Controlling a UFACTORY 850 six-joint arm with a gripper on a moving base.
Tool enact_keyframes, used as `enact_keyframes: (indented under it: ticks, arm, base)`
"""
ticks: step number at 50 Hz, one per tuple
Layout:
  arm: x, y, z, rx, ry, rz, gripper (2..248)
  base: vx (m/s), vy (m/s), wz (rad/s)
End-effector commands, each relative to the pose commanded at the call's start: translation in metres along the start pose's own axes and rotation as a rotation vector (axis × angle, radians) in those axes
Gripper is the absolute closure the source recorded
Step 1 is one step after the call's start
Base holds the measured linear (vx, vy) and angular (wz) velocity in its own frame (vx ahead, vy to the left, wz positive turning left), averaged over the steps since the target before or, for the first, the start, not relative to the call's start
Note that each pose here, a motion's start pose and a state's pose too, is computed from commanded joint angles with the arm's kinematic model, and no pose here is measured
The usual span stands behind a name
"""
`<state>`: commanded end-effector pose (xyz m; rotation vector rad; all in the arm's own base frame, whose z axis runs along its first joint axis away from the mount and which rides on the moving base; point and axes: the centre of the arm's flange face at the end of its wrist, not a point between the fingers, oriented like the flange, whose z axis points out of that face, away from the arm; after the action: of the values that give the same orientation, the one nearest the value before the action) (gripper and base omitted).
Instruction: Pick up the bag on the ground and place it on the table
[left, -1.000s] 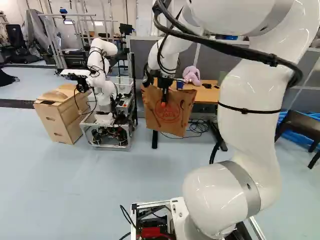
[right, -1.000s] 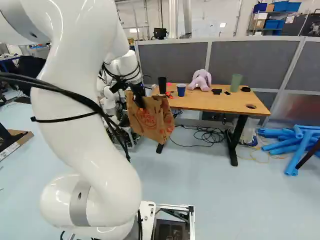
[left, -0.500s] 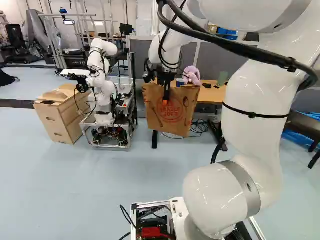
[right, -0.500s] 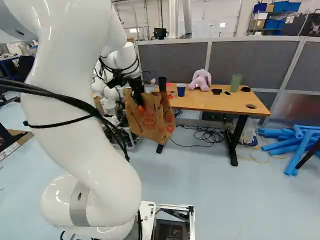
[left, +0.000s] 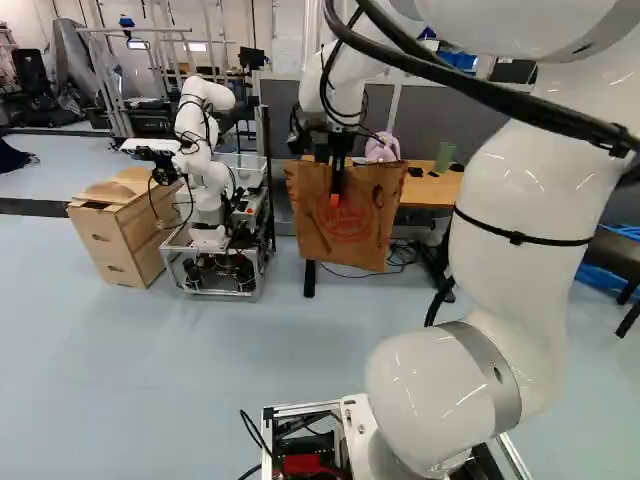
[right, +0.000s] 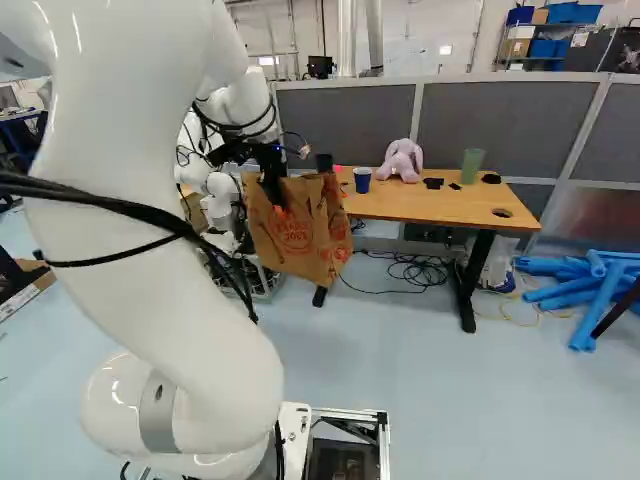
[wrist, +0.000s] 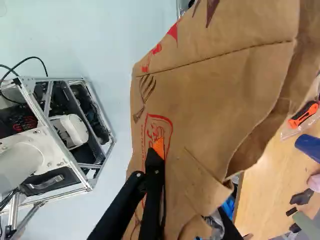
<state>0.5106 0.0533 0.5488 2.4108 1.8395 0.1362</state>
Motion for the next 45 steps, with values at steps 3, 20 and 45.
enact_keyframes:
  ticks: [3,20,45]
  arm:
    - [-0.001,0.001,-0.004,0.005,-0.003,0.002,232]
    - [-0.007,0.006,-0.029,0.03,-0.018,0.016,232]
    - [-0.014,0.013,-0.066,0.066,-0.038,0.036,232]
  base:
    - [0.0,0.0,0.0]
    - [0.0,0.0,0.0]
    - [0.0,0.0,0.0]
